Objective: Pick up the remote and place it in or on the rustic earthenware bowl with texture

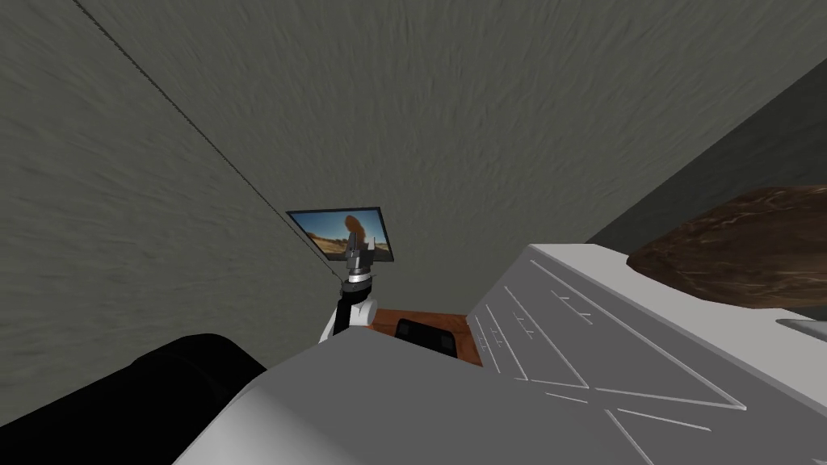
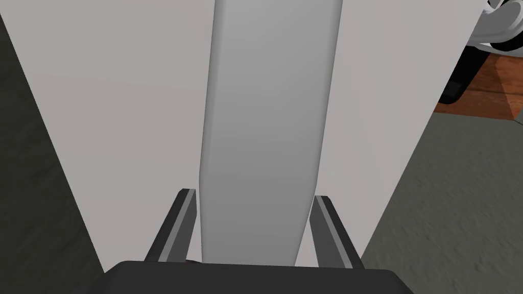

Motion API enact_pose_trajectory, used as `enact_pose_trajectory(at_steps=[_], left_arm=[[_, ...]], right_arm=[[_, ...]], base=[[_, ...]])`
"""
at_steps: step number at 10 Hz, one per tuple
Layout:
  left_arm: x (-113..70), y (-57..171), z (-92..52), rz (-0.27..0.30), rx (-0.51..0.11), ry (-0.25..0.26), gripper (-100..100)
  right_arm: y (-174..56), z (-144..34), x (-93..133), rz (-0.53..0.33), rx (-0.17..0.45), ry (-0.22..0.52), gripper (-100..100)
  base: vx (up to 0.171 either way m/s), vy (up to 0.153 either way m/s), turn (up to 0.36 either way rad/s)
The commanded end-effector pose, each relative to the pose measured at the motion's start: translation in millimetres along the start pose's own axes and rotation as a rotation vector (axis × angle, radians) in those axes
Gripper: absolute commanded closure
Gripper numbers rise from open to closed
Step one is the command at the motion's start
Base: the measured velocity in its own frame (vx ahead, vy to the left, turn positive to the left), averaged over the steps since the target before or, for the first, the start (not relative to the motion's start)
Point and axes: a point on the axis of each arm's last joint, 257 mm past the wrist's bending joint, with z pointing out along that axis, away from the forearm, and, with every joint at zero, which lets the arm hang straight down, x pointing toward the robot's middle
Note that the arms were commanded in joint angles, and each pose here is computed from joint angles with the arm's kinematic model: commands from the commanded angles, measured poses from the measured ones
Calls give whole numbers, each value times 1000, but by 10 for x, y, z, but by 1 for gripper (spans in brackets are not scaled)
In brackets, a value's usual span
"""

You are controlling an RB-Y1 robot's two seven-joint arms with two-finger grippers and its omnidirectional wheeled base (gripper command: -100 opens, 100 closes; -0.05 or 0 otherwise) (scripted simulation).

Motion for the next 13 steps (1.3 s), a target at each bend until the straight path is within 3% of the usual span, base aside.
enact_pose_trajectory(at_steps=[1, 9, 13], left_arm=[[0, 0, 0, 0, 0, 0, 0], [0, 0, 0, 0, 0, 0, 0], [0, 0, 1, 0, 0, 0, 0]], right_arm=[[-47, -198, -20, -8, 40, -15, 100], [-122, -1006, -216, -46, 193, -75, 100], [-32, -1217, -235, -63, 205, -75, 100]], base=[[-46, 53, 2], [-76, -9, -17], [-164, -88, -24]])
